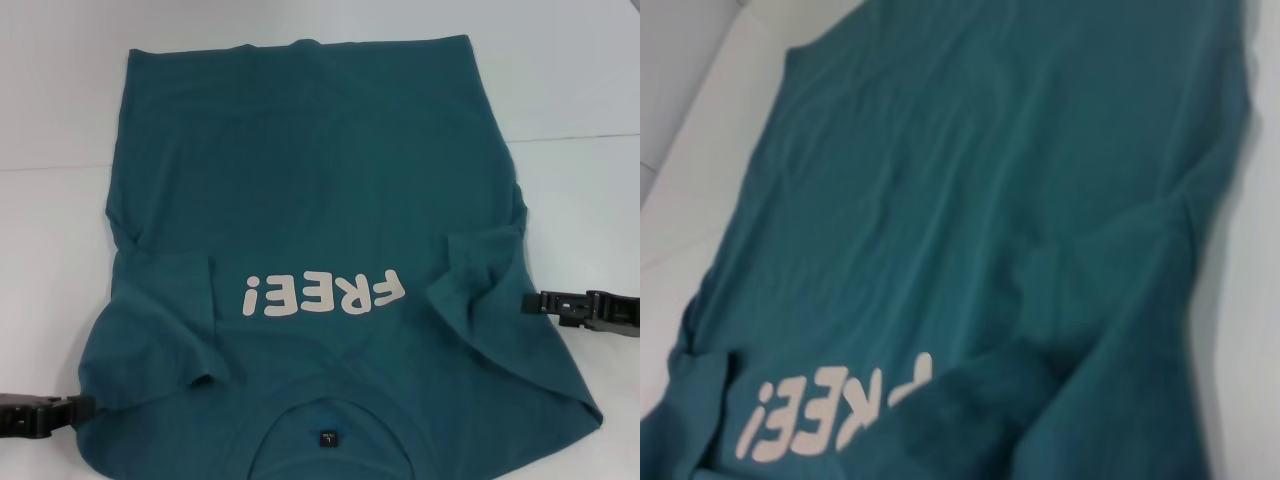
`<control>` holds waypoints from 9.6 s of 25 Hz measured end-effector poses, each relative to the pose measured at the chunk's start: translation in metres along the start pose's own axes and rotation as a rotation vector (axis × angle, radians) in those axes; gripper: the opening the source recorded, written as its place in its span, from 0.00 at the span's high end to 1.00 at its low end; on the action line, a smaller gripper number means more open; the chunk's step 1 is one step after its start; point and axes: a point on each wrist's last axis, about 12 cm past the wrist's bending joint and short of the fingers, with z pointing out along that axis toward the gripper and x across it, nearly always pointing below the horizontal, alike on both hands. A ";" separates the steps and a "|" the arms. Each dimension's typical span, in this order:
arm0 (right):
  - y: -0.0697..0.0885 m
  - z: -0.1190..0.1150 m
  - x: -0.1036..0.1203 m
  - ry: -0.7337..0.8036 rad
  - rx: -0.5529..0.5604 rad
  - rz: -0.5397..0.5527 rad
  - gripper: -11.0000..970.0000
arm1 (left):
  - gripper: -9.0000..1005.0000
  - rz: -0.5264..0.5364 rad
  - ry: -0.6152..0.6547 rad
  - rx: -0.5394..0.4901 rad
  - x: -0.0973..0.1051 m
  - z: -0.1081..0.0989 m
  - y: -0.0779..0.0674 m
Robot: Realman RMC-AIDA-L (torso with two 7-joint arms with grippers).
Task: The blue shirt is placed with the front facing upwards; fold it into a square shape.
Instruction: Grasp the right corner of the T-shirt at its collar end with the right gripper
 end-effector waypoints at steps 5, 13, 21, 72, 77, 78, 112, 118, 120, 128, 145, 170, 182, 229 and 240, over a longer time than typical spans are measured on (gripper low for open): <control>-0.004 -0.006 0.001 0.015 0.032 0.006 0.03 | 0.99 -0.001 0.000 0.002 0.000 0.001 0.000; -0.003 -0.005 0.002 0.029 0.041 0.000 0.03 | 0.99 -0.001 -0.001 0.003 0.000 0.001 -0.001; 0.001 -0.001 0.004 0.035 0.031 -0.002 0.03 | 0.99 0.000 -0.002 0.001 0.000 0.001 0.000; 0.007 -0.027 0.039 0.155 -0.113 0.020 0.03 | 0.99 -0.010 -0.008 0.007 0.000 0.009 -0.002; 0.015 -0.027 0.037 0.179 -0.162 0.002 0.03 | 0.99 -0.006 -0.009 0.010 -0.003 0.010 -0.003; 0.016 -0.026 0.036 0.182 -0.169 0.000 0.03 | 0.99 -0.005 -0.009 0.011 -0.003 0.010 -0.003; -0.016 -0.063 0.049 0.145 -0.046 0.071 0.03 | 0.99 0.000 -0.015 0.025 -0.005 0.016 -0.005; -0.013 -0.058 0.049 0.155 -0.058 0.067 0.03 | 0.99 0.003 -0.015 0.025 -0.006 0.017 -0.005; -0.012 -0.057 0.049 0.163 -0.059 0.064 0.03 | 0.99 0.002 -0.016 0.025 -0.006 0.017 -0.005; -0.009 -0.053 0.046 0.167 -0.063 0.058 0.03 | 0.99 0.001 -0.018 0.021 -0.006 0.016 -0.004; 0.010 -0.035 0.039 0.212 -0.134 0.022 0.03 | 0.99 0.000 -0.022 0.011 -0.007 0.016 -0.003; -0.009 -0.051 0.047 0.177 -0.052 0.058 0.03 | 0.98 0.006 -0.027 0.016 -0.007 0.018 -0.004; -0.001 -0.038 0.044 0.213 -0.064 0.037 0.03 | 0.98 0.008 -0.035 0.018 -0.007 0.018 -0.004; 0.004 -0.033 0.039 0.212 -0.093 0.028 0.04 | 0.98 0.009 -0.038 0.015 -0.010 0.023 -0.004; 0.004 -0.034 0.042 0.230 -0.093 0.035 0.04 | 0.98 0.013 -0.039 0.014 -0.011 0.023 -0.004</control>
